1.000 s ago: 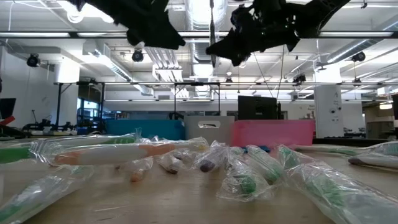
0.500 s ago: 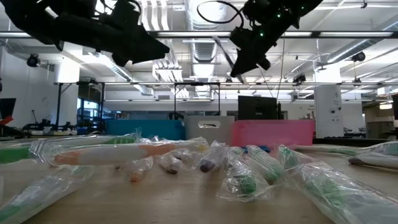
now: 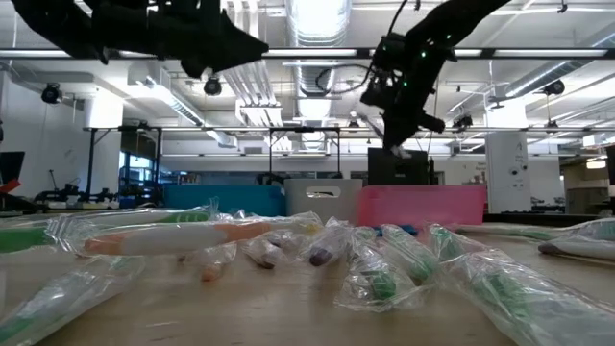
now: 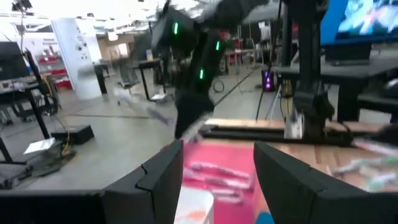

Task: Pick & Place Toothbrushes
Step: Put the purple toothbrush into the pink bin

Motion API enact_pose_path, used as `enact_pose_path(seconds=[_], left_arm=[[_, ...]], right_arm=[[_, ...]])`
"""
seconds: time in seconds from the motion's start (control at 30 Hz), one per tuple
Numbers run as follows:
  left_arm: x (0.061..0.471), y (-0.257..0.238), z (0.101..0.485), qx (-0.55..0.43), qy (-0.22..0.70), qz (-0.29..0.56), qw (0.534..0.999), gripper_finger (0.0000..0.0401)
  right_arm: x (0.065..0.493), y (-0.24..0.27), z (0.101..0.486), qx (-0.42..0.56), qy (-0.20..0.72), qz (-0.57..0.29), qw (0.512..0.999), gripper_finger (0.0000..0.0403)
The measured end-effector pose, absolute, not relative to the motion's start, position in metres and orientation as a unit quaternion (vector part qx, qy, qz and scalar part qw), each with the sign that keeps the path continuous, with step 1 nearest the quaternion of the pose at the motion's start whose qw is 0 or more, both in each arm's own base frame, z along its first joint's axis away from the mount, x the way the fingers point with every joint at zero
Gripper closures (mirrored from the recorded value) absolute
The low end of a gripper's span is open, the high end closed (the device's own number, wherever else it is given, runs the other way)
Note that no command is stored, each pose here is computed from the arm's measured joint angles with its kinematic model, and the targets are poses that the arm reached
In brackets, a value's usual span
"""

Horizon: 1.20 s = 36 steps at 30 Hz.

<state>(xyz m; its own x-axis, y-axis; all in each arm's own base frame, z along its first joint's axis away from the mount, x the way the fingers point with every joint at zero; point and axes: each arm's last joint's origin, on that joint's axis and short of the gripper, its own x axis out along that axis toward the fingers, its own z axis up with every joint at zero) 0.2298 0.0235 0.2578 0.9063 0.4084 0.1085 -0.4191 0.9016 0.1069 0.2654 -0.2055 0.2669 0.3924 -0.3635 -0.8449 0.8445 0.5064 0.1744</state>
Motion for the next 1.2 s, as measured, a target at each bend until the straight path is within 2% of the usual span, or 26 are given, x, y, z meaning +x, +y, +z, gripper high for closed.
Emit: enact_pose_path(seconds=[0.2, 0.43, 0.93, 1.2], left_arm=[[0.233, 0.023, 0.267, 0.051, -0.049, 0.207, 0.976, 0.0201], [0.230, 0.023, 0.270, 0.090, -0.037, 0.207, 0.973, 0.0204], [0.217, 0.022, 0.284, 0.114, -0.055, 0.211, 0.969, 0.0204], [0.217, 0.022, 0.284, 0.128, -0.052, 0.212, 0.968, 0.0204]], right_arm=[[0.267, -0.206, 0.241, 0.348, 0.445, -0.405, 0.719, 0.0380], [0.265, -0.204, 0.224, 0.385, 0.479, -0.427, 0.663, 0.0380], [0.280, -0.202, 0.177, 0.409, 0.540, -0.425, 0.600, 0.0380], [0.282, -0.204, 0.160, 0.420, 0.557, -0.417, 0.583, 0.0377]])
